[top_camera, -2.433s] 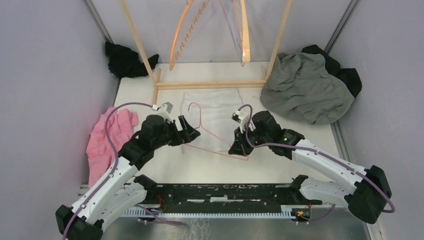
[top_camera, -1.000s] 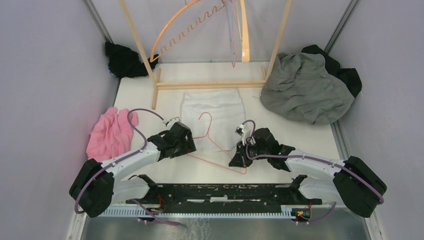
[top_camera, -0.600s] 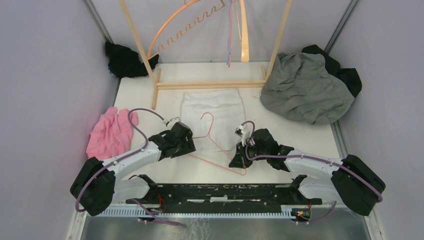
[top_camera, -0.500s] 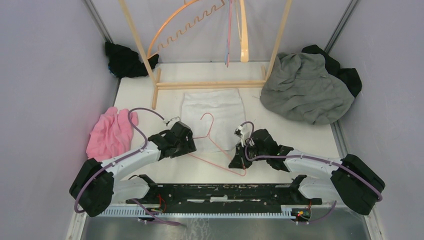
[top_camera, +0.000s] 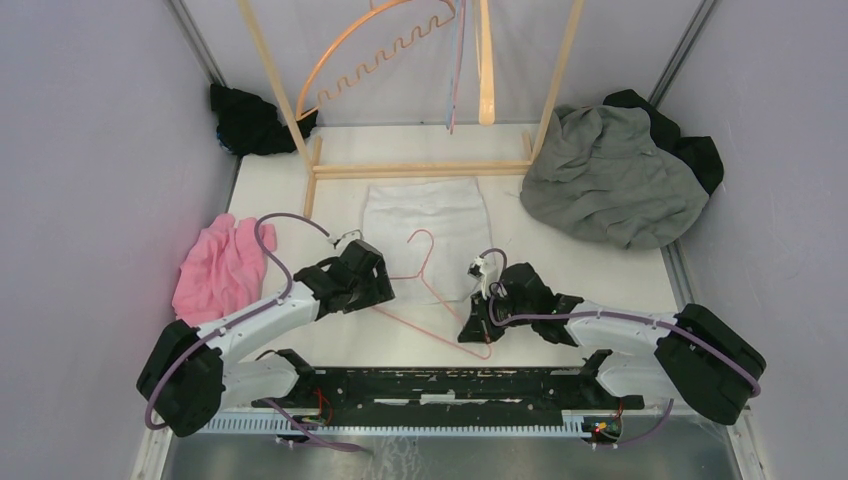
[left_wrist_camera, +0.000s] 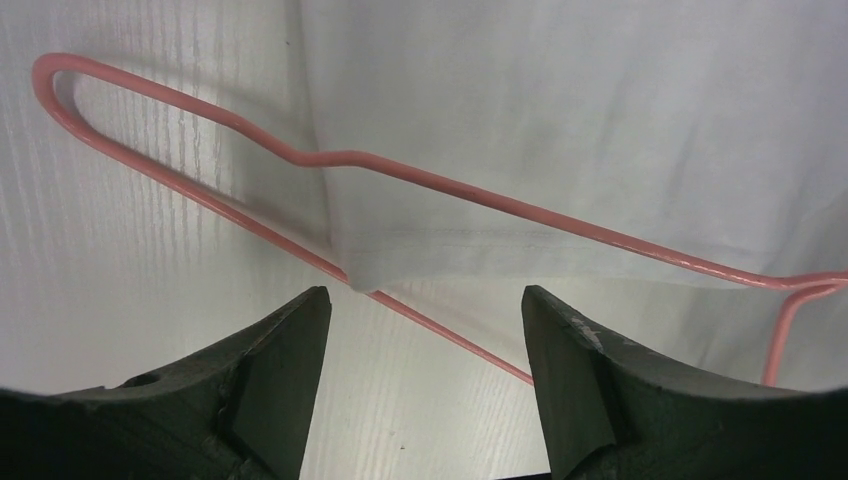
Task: Place the skirt on the hanger
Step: Hang the skirt on the hanger.
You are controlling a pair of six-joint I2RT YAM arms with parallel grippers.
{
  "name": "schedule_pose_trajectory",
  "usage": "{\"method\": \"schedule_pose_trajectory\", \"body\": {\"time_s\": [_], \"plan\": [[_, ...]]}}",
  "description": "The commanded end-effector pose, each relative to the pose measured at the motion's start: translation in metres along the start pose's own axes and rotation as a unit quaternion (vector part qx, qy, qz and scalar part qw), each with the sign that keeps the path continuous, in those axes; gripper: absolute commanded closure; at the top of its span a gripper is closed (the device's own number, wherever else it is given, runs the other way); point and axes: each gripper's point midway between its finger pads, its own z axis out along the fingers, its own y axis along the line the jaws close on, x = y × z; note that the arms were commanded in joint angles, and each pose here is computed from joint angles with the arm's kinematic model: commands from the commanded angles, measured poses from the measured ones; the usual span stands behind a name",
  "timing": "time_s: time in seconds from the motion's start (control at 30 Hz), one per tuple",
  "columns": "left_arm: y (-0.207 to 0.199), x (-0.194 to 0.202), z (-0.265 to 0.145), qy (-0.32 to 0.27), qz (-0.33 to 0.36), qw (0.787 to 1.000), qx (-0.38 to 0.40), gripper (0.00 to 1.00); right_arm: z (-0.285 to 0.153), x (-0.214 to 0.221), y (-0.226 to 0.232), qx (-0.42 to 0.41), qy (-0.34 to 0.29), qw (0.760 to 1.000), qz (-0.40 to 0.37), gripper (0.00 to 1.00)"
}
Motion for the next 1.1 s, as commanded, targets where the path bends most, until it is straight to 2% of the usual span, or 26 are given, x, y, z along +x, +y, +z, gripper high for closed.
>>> {"method": "schedule_pose_trajectory", "body": {"time_s": [0.0,0.2,0.37,0.53,0.63,0.83,0.97,1.07], "plan": [[-0.005,-0.002,0.001,-0.003,0.016,1.0,0.01,0.23,-0.001,0.002,0.0,0.005,-0.005,1.0,0.007,0.99],[0.0,-0.003,0.003,-0.011,0.019,1.0,-0.003,0.3,0.004,0.007,0.003,0.002,0.006,1.0,0.005,0.99],[0.001,-0.004,0.009,-0.012,0.025,1.0,-0.01,0.45,0.006,0.008,0.003,0.002,0.009,1.0,0.002,0.99],[0.004,-0.001,0.015,-0.006,0.03,0.999,-0.021,0.55,0.007,0.009,0.001,0.009,0.007,1.0,0.004,0.99],[0.007,0.001,0.016,-0.003,0.034,0.999,-0.025,0.53,0.007,0.008,0.0,0.011,0.007,1.0,0.003,0.99],[0.013,0.002,0.015,-0.003,0.035,0.999,-0.035,0.37,0.008,0.009,0.0,0.011,0.009,1.0,0.002,0.99],[0.015,0.001,0.015,-0.006,0.039,0.998,-0.041,0.36,0.007,0.009,0.0,0.01,0.008,1.0,0.003,0.99],[0.016,0.001,0.018,-0.006,0.039,0.998,-0.044,0.4,0.008,0.009,0.0,0.01,0.008,1.0,0.003,0.99]]}}
